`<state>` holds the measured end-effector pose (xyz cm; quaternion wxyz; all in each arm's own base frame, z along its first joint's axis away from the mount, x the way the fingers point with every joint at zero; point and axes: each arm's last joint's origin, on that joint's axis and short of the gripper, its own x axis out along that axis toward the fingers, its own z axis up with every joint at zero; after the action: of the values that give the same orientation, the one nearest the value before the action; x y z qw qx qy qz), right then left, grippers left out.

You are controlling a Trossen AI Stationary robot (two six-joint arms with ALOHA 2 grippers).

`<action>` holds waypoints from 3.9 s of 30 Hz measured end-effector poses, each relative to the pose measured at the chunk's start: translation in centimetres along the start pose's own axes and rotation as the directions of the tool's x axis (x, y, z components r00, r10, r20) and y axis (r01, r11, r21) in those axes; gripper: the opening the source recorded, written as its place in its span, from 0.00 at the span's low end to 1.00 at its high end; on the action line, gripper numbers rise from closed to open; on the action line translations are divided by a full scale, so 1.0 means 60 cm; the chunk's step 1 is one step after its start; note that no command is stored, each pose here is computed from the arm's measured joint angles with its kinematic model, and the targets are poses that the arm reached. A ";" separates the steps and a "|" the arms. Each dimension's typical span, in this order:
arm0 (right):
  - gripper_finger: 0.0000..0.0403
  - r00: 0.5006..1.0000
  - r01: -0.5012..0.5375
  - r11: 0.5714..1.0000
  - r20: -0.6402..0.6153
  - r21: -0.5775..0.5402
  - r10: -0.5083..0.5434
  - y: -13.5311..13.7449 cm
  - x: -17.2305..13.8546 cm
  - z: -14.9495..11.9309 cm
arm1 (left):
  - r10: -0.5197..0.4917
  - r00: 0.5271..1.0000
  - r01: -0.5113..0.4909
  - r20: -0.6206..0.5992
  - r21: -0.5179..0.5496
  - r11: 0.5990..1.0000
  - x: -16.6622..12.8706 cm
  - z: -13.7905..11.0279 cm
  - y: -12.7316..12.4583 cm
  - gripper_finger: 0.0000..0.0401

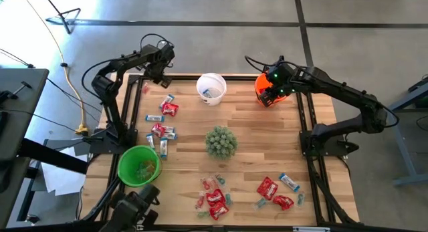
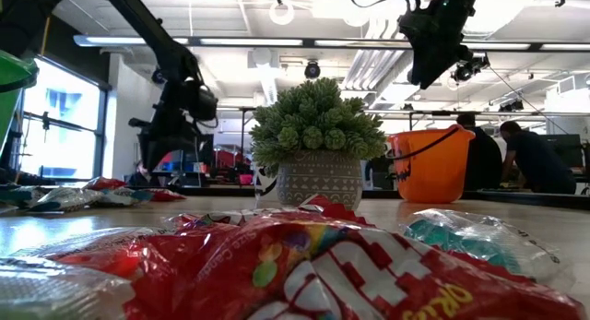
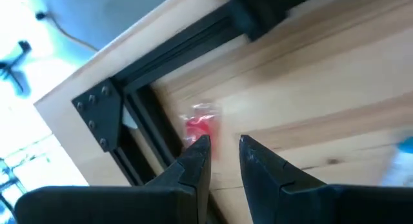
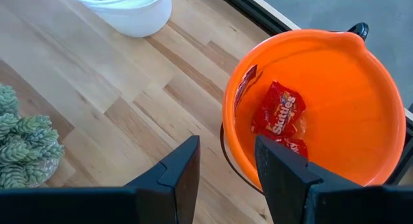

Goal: Sort candy
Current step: Put the orange gummy into the green bucket

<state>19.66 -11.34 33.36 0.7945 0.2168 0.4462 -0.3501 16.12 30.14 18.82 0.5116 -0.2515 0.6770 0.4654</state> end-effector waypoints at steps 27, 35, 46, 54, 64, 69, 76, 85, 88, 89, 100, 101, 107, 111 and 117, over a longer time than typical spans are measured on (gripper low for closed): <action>0.36 1.000 0.007 0.999 -0.024 -0.038 -0.008 -0.001 0.000 -0.004 | -0.040 0.994 0.031 -0.104 -0.089 0.996 0.031 -0.001 0.014 0.16; 0.36 1.000 0.008 0.999 -0.025 -0.039 -0.008 -0.001 0.000 -0.004 | -0.099 0.991 0.086 -0.088 -0.145 0.986 0.044 0.000 0.021 0.16; 0.36 0.999 0.014 0.999 -0.048 -0.042 -0.016 -0.003 0.000 -0.008 | -0.082 0.979 0.061 -0.186 -0.116 0.991 0.078 0.001 0.016 0.16; 0.36 0.999 0.015 0.999 -0.050 -0.043 -0.017 -0.003 0.000 -0.008 | -0.036 0.973 0.013 -0.229 -0.103 0.995 0.101 0.006 0.009 0.16; 0.36 0.999 0.015 0.999 -0.050 -0.043 -0.017 -0.003 0.000 -0.008 | -0.001 0.970 -0.026 -0.244 -0.109 0.994 0.111 0.008 0.002 0.16; 0.36 0.999 0.015 0.999 -0.051 -0.043 -0.017 -0.003 0.000 -0.008 | 0.040 0.973 -0.057 -0.226 -0.068 0.996 0.092 0.006 0.001 0.16; 0.36 0.999 0.015 0.999 -0.051 -0.043 -0.017 -0.003 0.000 -0.008 | 0.042 0.977 -0.058 -0.209 -0.072 0.996 0.083 0.005 0.004 0.16; 0.36 0.998 0.017 0.999 -0.059 -0.044 -0.019 -0.003 0.000 -0.010 | 0.043 0.979 -0.064 -0.197 -0.097 0.993 0.084 0.007 0.004 0.16; 0.36 0.997 0.020 0.999 -0.069 -0.046 -0.023 -0.004 -0.001 -0.011 | 0.044 0.980 -0.067 -0.196 -0.115 0.991 0.084 0.007 0.004 0.16; 0.36 0.997 0.021 0.999 -0.073 -0.047 -0.024 -0.004 -0.001 -0.012 | 0.044 0.980 -0.069 -0.194 -0.125 0.990 0.084 0.008 0.004 0.16; 0.36 0.991 0.037 0.998 -0.130 -0.057 -0.044 -0.007 -0.002 -0.021 | 0.098 0.968 -0.137 -0.231 -0.162 0.977 0.103 0.010 -0.003 0.16; 0.36 0.990 0.038 0.998 -0.135 -0.058 -0.045 -0.007 -0.002 -0.022 | 0.106 0.967 -0.145 -0.232 -0.158 0.977 0.105 0.011 -0.005 0.16; 0.36 0.989 0.040 0.997 -0.142 -0.060 -0.048 -0.008 -0.002 -0.023 | 0.138 0.956 -0.178 -0.260 -0.135 0.975 0.119 0.011 -0.011 0.16; 0.36 0.985 0.045 0.997 -0.161 -0.064 -0.055 -0.009 -0.002 -0.026 | 0.119 0.949 -0.164 -0.291 -0.135 0.977 0.126 0.018 -0.008 0.16; 0.36 0.983 0.049 0.997 -0.174 -0.066 -0.060 -0.010 -0.003 -0.028 | 0.081 0.945 -0.132 -0.318 -0.143 0.981 0.130 0.020 0.000 0.09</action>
<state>18.21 -10.54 32.62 0.7485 0.2100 0.5310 -0.3372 13.94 32.26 11.55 0.3504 -0.3254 0.7216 0.5006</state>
